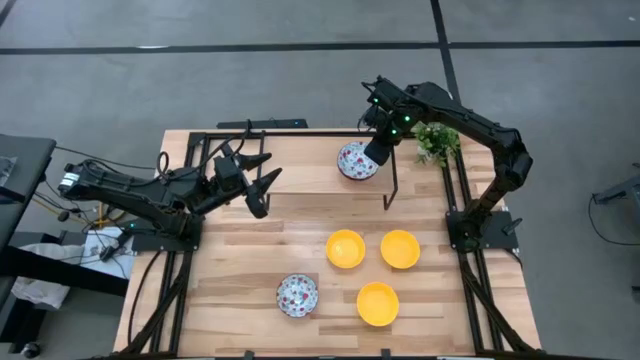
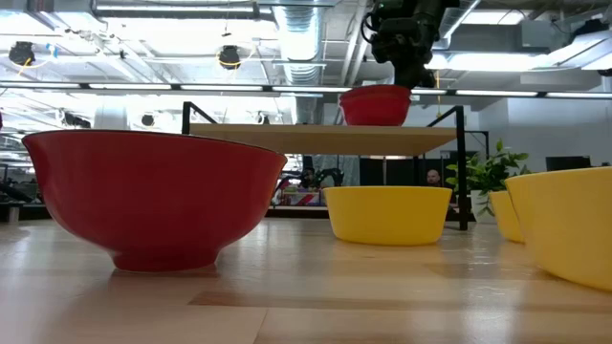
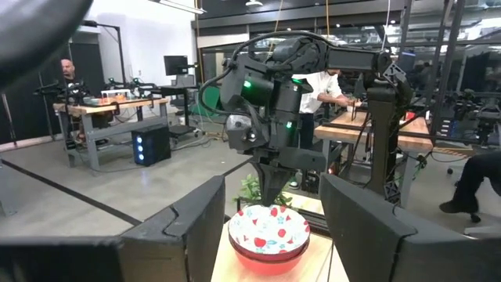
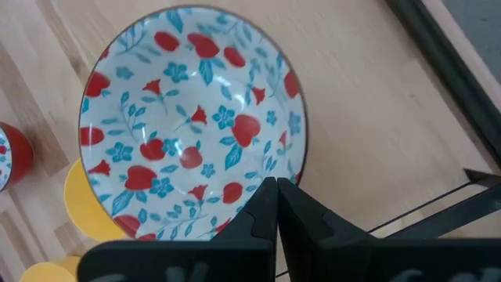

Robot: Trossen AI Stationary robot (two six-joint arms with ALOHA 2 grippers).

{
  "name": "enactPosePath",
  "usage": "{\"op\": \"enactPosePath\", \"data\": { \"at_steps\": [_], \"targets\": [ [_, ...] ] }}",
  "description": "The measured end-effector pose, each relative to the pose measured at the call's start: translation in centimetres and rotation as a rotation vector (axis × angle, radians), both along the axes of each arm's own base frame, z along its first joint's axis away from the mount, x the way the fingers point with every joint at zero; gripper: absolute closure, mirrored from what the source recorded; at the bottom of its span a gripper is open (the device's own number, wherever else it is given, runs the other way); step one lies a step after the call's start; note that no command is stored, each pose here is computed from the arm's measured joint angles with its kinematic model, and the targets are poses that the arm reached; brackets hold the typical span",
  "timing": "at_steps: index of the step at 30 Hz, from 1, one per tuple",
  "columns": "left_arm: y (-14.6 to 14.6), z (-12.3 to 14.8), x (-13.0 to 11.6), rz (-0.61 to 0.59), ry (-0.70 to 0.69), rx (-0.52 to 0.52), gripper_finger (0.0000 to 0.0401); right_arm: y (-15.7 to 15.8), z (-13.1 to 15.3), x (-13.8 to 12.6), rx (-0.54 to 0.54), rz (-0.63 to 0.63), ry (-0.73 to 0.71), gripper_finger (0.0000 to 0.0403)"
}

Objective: Pick & Place Mini bowls
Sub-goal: Stack the red patterned bowl on the red patterned bowl on the shelf

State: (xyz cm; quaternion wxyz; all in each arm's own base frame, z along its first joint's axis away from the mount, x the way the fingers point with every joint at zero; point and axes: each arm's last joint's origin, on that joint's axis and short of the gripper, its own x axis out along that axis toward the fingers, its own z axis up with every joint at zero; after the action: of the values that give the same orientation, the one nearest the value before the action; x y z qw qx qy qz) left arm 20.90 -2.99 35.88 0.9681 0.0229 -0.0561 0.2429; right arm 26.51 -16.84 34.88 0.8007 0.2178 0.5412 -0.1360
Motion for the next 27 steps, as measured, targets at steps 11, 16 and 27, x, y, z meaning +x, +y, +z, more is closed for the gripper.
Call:
{"op": "enactPosePath", "data": {
  "at_steps": [11,16,27],
  "targets": [
    [-0.7,0.0,-0.1,-0.033,0.0,0.0,0.0192,1.2,3.1,-1.3,-0.095,0.0,-0.087,0.0403],
    [-1.8,-0.2,-0.3,-0.088,0.017,0.003,0.0192,3.3,6.1,-4.0,-0.118,0.023,-0.179,0.0403],
    [-4.7,-4.6,-1.7,-0.216,0.285,-0.351,0.0192,10.4,7.9,-10.8,-0.126,0.156,-0.419,0.0403]
  ]
}}
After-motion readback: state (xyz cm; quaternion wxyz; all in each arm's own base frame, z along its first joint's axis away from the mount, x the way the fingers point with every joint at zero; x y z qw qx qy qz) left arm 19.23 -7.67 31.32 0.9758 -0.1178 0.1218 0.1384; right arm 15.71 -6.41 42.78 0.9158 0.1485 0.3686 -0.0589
